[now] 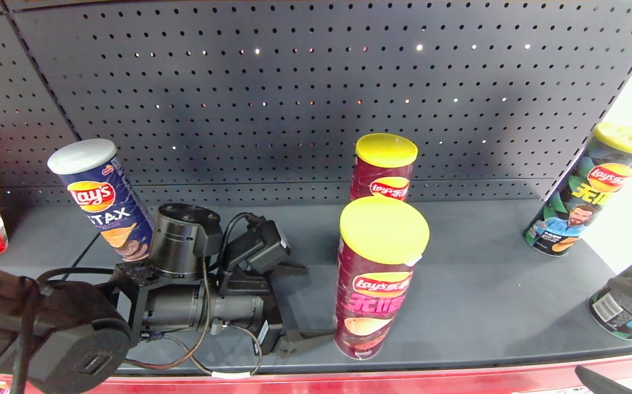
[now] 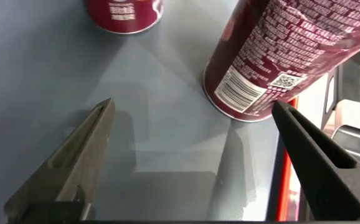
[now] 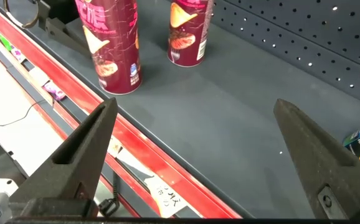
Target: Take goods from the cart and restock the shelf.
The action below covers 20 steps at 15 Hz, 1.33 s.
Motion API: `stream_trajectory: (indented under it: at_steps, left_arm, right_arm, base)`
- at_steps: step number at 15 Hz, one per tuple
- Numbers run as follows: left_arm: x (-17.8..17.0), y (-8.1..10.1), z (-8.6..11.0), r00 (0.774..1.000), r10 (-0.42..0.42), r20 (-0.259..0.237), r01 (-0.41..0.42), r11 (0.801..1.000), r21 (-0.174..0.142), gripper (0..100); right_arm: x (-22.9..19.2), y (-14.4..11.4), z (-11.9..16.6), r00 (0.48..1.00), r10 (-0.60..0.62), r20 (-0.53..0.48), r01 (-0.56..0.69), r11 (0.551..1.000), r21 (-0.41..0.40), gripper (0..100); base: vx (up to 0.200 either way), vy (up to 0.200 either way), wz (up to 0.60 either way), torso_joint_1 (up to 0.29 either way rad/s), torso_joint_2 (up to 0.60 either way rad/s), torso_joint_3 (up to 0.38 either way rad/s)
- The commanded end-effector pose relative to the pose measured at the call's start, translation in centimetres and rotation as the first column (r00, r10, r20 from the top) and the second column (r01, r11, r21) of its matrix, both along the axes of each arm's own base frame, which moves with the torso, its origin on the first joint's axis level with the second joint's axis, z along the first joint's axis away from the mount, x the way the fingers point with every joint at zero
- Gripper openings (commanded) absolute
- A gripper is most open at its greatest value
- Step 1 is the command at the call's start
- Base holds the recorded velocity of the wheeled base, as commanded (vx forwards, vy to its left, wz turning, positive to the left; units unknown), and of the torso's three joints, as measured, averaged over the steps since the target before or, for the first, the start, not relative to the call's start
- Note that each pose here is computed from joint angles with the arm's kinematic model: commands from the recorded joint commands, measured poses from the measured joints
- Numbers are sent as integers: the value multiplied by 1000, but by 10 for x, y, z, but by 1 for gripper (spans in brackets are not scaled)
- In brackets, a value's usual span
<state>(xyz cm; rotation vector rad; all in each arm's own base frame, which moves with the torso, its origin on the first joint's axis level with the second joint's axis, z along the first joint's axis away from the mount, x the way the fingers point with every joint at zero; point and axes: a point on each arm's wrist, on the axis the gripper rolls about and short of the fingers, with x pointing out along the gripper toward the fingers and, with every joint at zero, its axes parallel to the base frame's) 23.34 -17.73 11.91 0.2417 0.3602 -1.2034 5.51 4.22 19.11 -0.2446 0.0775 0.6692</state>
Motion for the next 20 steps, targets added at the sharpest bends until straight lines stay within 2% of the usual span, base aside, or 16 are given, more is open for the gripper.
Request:
stream_trajectory:
  at_steps: [1,20]
  left_arm:
    - [0,-1,-1,1000,-1,-1,1,1000,2,100]
    - [0,0,-6,1000,5,-18,-5,1000,14,100]
  right_arm:
    - [0,0,0,1000,1,-1,-1,1000,-1,100]
    - [0,0,-3,1000,0,-12,0,1000,-5,100]
  base:
    - [0,0,0,0,0,0]
    - [0,0,0,0,0,0]
